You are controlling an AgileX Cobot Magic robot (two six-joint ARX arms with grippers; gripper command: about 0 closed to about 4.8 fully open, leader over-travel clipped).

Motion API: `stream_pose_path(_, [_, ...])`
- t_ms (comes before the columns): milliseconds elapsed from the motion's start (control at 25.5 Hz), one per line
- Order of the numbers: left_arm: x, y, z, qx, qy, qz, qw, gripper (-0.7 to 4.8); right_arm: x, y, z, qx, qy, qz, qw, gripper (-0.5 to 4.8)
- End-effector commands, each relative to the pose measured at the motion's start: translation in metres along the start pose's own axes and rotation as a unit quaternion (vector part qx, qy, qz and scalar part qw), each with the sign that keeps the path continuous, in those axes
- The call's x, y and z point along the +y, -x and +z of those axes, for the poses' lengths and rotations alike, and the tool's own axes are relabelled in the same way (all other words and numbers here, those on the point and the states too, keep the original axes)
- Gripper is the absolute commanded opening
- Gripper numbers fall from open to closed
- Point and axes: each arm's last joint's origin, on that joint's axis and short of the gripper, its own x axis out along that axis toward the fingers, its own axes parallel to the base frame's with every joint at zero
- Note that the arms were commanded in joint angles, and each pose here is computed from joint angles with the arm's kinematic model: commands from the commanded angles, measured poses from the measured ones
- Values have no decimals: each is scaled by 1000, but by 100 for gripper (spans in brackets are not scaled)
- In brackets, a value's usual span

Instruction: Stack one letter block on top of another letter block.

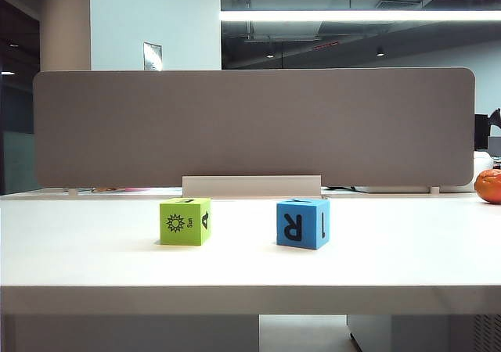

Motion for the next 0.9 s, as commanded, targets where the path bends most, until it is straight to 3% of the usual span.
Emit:
stream_pose_path(39, [0,0,2,-7,-3,0,1000,-6,0,0,0,-6,0,1,1000,-1])
stream_pose_path(548, [0,0,2,-6,-3,-1,1000,-5,1,0,0,-8,-10,12,1000,-1])
stream_pose_path(705, [0,0,1,-1,-4,-2,1000,-6,4,0,0,-6,-54,64,996,-1])
stream_pose_path(900, [0,0,-1,11,-4,-2,1000,-6,9,1,0,-6,-52,158,986,-1])
